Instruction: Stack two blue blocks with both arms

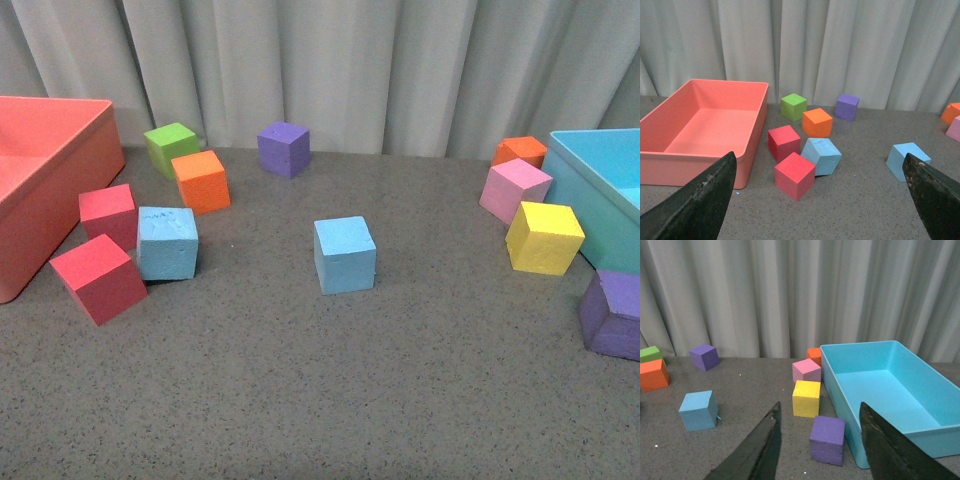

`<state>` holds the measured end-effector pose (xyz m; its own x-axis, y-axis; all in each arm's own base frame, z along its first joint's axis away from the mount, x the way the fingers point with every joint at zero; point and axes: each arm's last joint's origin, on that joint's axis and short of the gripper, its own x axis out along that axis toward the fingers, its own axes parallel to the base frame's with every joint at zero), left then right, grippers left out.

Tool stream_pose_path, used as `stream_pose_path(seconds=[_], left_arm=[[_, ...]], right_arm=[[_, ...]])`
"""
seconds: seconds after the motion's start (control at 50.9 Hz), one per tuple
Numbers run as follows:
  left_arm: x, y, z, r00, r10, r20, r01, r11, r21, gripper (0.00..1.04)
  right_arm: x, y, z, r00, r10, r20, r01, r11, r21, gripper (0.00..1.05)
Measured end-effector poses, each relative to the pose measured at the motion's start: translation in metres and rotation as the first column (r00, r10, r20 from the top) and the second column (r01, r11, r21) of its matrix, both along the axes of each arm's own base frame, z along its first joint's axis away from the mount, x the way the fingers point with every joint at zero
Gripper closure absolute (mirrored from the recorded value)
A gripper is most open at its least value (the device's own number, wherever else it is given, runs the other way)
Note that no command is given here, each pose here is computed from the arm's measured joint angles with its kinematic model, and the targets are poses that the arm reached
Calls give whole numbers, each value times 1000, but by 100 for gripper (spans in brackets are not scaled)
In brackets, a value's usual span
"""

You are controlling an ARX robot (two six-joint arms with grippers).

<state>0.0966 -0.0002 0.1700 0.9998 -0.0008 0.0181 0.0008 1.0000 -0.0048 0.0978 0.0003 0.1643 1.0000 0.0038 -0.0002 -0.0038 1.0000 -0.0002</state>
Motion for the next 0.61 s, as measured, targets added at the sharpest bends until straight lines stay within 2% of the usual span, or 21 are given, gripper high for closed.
stream_pose_path(seconds=[0.059, 0.256, 0.314, 0.354, 0.413, 0.491, 0.609], left_arm=[[0, 0, 0, 1000, 0, 0, 0, 1000, 0, 7], [0, 0, 0, 1000, 0, 0, 0, 1000, 0, 7], [1, 1, -2, 995, 49, -91, -51, 999, -20, 7], [3, 1, -5, 978, 76, -193, -84, 996, -32, 7], [10, 1, -10, 958, 88, -273, -100, 995, -29, 7], [25, 0, -9, 947, 88, -310, -104, 994, -35, 7], [77, -12, 13, 948, 41, -314, -50, 999, -21, 7]], right_arm=[[0, 0, 0, 1000, 0, 0, 0, 1000, 0, 42], [0, 0, 0, 1000, 0, 0, 0, 1000, 1, 8], [0, 0, 0, 1000, 0, 0, 0, 1000, 1, 10], [0, 0, 0, 1000, 0, 0, 0, 1000, 0, 10], [0, 0, 0, 1000, 0, 1, 0, 1000, 0, 10], [0, 0, 0, 1000, 0, 1, 0, 1000, 0, 10], [0, 0, 0, 1000, 0, 1, 0, 1000, 0, 10]])
